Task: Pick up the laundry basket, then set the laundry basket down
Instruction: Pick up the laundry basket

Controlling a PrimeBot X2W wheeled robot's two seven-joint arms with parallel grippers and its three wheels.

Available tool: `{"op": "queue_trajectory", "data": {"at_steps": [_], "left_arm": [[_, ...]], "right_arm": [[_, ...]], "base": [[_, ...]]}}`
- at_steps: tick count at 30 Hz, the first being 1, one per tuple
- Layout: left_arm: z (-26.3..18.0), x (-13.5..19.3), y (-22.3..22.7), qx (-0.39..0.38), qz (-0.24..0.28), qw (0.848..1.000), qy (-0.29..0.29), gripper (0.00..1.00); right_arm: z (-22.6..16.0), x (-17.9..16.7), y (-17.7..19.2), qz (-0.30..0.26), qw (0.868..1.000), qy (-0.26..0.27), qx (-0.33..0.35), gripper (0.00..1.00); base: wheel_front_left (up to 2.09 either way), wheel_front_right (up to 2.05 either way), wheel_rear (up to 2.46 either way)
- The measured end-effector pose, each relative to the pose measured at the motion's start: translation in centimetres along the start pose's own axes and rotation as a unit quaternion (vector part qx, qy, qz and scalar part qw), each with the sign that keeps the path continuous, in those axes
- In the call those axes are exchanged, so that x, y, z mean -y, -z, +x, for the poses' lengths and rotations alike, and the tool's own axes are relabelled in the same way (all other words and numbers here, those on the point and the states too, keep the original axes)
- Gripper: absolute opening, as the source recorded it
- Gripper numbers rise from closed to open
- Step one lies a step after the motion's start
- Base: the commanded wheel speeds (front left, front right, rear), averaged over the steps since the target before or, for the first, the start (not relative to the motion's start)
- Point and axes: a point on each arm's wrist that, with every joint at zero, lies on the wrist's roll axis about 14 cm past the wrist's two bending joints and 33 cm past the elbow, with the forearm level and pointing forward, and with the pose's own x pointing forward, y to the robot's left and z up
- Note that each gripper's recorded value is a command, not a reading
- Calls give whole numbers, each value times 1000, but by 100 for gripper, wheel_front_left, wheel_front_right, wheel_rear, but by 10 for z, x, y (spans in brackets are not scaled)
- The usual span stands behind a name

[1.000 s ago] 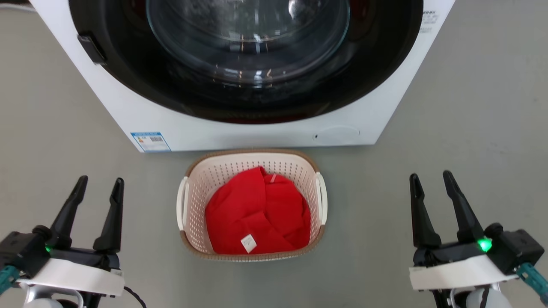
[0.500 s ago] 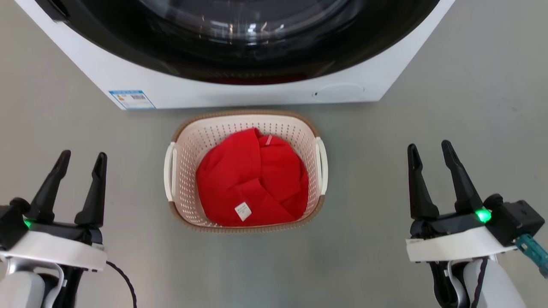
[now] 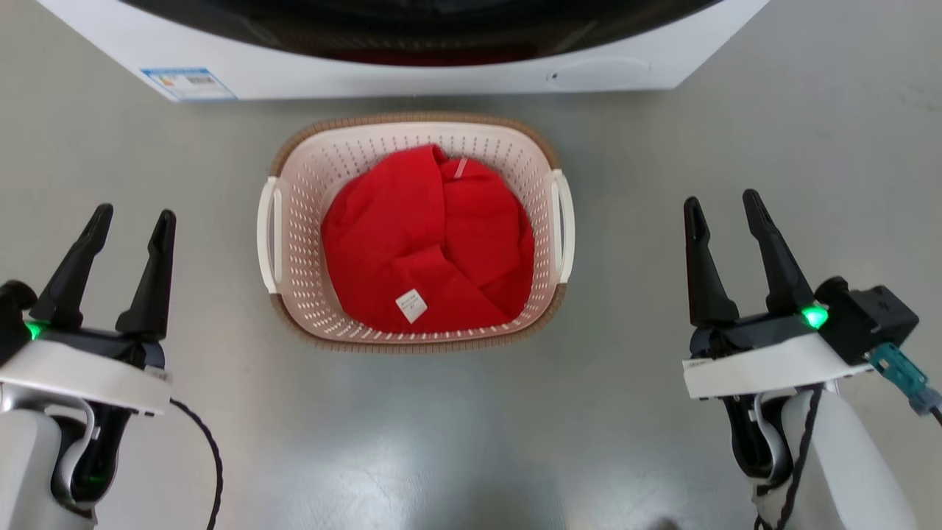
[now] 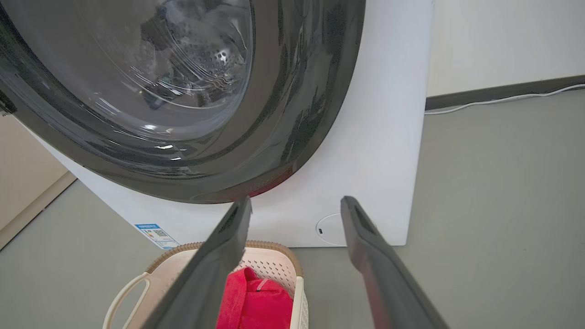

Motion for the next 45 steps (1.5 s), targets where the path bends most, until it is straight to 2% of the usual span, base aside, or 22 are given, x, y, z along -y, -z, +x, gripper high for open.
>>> {"op": "queue_trajectory", "data": {"at_steps": [18,29,45], "left_arm": [[46,-18,70,-78,-29,996,6,100],[62,-18,116,-134,-53,989,16,100],[66,-13,174,-224,-70,972,30,100]], "right_arm": [[51,-1,86,10,996,-15,-86,100],[69,-7,150,23,987,-27,-159,100],[87,-15,199,29,974,-43,-219,100]], "base": [[0,0,0],[0,0,0],[0,0,0]]}}
